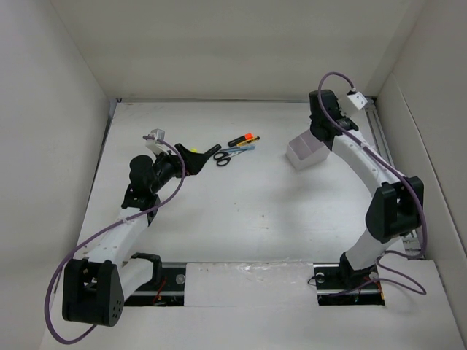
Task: Sort the stationery into containers
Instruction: Place the stationery in the storage box, then pick up the pen from the center of the board.
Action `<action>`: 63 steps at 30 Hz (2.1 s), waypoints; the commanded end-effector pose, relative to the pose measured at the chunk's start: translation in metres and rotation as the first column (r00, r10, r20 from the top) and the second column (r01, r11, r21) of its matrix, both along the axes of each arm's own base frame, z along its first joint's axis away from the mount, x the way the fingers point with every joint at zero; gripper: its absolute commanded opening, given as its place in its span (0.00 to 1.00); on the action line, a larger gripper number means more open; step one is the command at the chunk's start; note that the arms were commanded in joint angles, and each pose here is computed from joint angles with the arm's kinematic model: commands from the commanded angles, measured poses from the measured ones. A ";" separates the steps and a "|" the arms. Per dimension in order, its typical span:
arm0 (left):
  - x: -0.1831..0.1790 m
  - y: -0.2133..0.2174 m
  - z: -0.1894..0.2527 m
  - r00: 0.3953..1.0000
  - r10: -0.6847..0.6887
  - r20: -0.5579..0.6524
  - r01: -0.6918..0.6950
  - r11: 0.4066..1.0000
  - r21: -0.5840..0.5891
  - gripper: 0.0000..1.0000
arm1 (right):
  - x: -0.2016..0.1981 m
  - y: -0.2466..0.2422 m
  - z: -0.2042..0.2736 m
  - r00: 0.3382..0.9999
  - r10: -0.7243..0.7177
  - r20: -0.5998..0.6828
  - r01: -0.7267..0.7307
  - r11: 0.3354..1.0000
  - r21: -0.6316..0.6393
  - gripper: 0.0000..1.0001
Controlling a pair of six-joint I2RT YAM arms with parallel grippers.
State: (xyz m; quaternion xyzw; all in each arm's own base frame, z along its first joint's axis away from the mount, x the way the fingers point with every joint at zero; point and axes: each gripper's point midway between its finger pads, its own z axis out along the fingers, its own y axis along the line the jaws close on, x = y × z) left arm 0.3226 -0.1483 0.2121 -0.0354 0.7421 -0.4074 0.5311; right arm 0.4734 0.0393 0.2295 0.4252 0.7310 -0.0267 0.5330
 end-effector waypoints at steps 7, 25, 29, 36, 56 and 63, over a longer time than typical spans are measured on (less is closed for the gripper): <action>0.013 0.015 0.022 0.992 0.108 0.057 -0.108 0.994 -0.005 1.00 | -0.007 0.161 0.029 0.859 0.494 0.135 -0.510 0.848 0.143 0.00; 0.023 0.062 0.006 0.918 0.396 -0.009 -0.395 0.917 0.063 1.00 | -0.025 0.383 -0.063 0.593 0.805 -0.009 -0.774 0.574 0.267 0.05; 0.032 0.059 -0.009 0.922 0.385 -0.034 -0.381 0.920 0.086 1.00 | -0.032 0.355 -0.051 0.634 0.773 0.009 -0.753 0.615 0.236 0.11; 0.057 0.054 -0.023 0.932 0.359 -0.046 -0.348 0.925 0.154 0.42 | -0.055 0.301 -0.035 0.691 0.721 0.042 -0.708 0.665 0.239 0.27; 0.107 0.015 -0.111 0.909 0.397 -0.126 -0.245 0.754 0.609 0.20 | -0.107 0.218 -0.027 0.693 0.714 0.100 -0.702 0.636 0.321 0.31; 0.113 0.011 -0.123 0.906 0.389 -0.166 -0.201 0.742 0.639 0.33 | -0.107 0.220 -0.024 0.682 0.720 0.128 -0.712 0.616 0.337 0.31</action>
